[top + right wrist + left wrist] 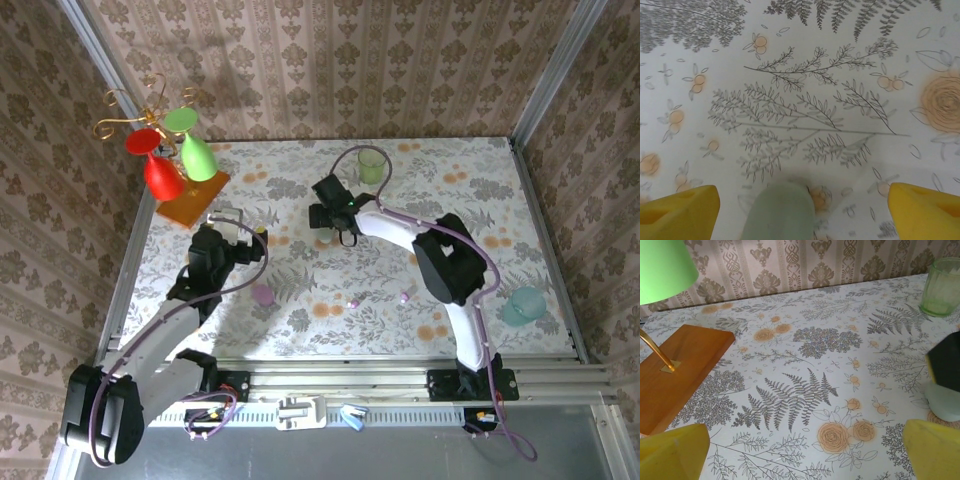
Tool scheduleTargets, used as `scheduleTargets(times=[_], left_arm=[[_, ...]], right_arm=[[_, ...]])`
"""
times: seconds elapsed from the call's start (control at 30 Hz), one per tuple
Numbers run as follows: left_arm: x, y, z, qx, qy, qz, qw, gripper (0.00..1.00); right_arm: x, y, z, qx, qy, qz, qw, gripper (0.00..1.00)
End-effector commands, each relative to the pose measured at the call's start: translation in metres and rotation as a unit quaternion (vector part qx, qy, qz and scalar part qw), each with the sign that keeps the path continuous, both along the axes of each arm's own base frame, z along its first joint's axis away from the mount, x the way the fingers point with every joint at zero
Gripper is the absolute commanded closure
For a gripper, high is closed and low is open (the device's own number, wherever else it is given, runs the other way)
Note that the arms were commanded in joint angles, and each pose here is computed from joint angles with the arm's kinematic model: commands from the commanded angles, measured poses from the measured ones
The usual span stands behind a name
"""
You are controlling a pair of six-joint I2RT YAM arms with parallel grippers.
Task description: Insert the wireless bluetooth earbuds into the charging case
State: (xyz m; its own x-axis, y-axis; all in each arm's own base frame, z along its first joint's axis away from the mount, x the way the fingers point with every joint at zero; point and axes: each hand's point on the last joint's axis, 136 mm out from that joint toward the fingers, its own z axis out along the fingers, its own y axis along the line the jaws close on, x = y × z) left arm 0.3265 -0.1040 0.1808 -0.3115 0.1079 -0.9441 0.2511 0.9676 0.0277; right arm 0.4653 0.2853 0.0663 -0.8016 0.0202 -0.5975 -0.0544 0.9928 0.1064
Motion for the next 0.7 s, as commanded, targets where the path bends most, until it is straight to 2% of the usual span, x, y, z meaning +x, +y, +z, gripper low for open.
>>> scheduleTargets(times=[0.0,0.3,0.67], left_arm=[[-0.005,0.002,-0.006,-0.007,0.009,0.008,1.000,0.00],[-0.004,0.001,-0.004,-0.009,0.009,0.005,1.000,0.00],[0.000,-0.006,-0.006,-0.017,0.011,-0.006,1.000,0.00]], right_arm=[[0.000,-0.011,-0.020,-0.037,0.037,-0.024,0.998,0.13],[0.004,-0.030,-0.024,-0.038,0.042,-0.062,0.996,0.26],[-0.016,-0.068,-0.020,-0.028,0.048,-0.098,0.994,0.28]])
